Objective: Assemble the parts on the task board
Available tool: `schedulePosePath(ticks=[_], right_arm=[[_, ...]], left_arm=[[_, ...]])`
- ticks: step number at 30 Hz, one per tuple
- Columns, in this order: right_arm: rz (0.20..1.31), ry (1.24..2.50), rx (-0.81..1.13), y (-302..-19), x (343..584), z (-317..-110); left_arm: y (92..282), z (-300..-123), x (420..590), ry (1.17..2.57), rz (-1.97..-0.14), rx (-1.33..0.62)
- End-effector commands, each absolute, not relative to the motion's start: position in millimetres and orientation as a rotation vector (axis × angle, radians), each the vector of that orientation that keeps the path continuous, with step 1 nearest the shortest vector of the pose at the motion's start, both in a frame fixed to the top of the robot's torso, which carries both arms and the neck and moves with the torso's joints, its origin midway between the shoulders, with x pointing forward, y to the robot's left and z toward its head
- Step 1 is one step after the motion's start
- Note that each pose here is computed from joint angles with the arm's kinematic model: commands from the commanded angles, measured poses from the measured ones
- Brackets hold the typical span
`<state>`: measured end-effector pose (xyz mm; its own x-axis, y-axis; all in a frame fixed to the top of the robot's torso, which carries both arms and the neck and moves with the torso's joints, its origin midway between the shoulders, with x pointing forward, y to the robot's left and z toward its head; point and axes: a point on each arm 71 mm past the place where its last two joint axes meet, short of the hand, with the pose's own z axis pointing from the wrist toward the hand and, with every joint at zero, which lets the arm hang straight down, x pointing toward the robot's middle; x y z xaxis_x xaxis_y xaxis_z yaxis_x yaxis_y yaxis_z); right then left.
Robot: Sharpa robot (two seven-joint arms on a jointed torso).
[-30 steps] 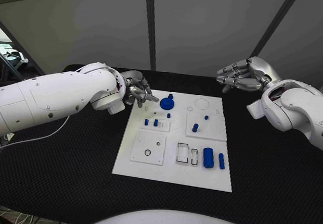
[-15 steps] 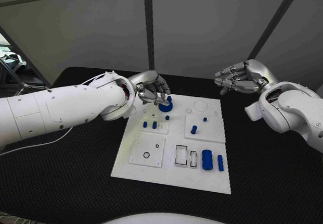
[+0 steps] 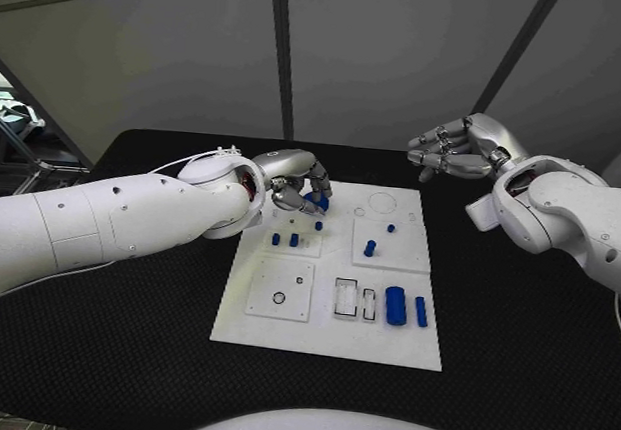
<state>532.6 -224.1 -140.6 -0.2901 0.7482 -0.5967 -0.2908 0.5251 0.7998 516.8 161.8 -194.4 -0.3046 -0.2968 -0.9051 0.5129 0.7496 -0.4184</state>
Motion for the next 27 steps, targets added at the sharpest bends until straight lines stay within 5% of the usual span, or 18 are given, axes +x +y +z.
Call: schedulePosePath(ticks=[1, 27], right_arm=[[1.079, 1.547, 0.397, -223, 532, -139], [1.083, 1.547, 0.393, -221, 532, -139]], left_arm=[[158.1, -197.8, 516.3, 1.705, -0.749, 0.301], [144.8, -224.6, 524.6, 1.812, -0.657, 0.362]])
